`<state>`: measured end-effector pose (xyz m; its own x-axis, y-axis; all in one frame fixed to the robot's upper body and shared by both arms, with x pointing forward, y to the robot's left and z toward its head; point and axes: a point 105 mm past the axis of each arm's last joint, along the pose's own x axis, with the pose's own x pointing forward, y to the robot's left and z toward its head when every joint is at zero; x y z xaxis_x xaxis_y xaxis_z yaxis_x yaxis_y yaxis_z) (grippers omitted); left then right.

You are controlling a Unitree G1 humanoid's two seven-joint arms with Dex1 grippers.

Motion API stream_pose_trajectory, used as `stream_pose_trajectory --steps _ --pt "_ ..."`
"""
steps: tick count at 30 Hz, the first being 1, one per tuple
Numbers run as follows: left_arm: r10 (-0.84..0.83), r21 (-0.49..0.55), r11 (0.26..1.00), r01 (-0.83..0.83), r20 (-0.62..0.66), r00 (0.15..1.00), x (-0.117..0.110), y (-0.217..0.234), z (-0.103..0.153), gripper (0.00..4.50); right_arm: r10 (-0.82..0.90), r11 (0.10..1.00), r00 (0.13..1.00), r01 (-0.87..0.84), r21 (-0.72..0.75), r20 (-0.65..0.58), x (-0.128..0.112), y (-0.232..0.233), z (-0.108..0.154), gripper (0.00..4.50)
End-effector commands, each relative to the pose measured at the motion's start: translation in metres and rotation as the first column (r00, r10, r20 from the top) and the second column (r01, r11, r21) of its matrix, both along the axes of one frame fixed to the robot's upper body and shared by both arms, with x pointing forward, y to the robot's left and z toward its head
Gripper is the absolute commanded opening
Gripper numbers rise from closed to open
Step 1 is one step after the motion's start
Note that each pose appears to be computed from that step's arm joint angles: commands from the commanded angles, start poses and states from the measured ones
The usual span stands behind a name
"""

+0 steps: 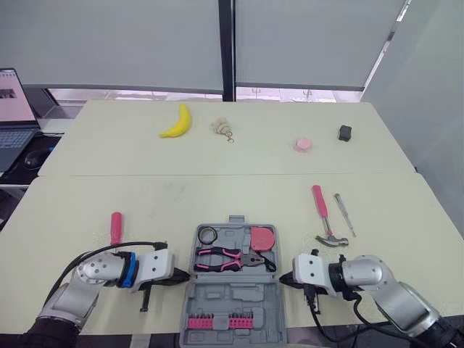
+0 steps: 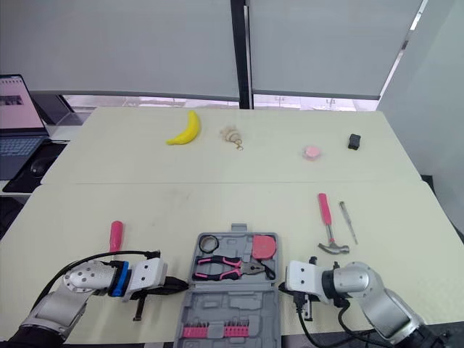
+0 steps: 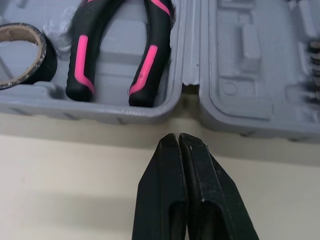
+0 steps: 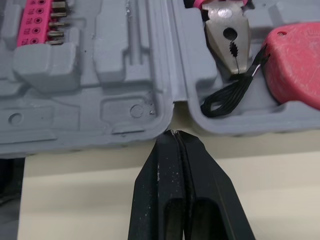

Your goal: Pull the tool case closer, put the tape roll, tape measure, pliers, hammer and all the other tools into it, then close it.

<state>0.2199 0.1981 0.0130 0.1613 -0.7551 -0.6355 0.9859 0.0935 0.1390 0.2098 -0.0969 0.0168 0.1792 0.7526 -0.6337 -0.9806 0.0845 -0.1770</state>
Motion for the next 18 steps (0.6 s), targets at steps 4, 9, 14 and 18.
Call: stream_pose_trajectory --steps 4,9,14,18 --pt "-0.008 -0.036 0.999 0.006 -0.045 0.999 -0.003 -0.018 -0.001 0.06 0.002 0.999 1.0 -0.003 0.041 0.023 0.001 0.008 0.006 0.0" --pt "0.016 -0.047 0.999 -0.018 -0.044 0.999 0.002 -0.022 0.002 0.06 -0.026 0.996 0.999 0.024 0.086 0.022 0.004 0.014 0.011 0.0" --pt "0.048 -0.055 0.997 -0.049 -0.017 0.999 0.015 -0.024 0.006 0.06 -0.047 0.994 0.998 0.043 0.101 0.036 0.01 0.016 0.013 0.0" --pt "0.07 -0.052 0.996 -0.068 0.022 0.997 0.031 -0.025 0.01 0.06 -0.061 0.993 0.997 0.056 0.105 0.045 0.018 0.016 0.014 0.0"
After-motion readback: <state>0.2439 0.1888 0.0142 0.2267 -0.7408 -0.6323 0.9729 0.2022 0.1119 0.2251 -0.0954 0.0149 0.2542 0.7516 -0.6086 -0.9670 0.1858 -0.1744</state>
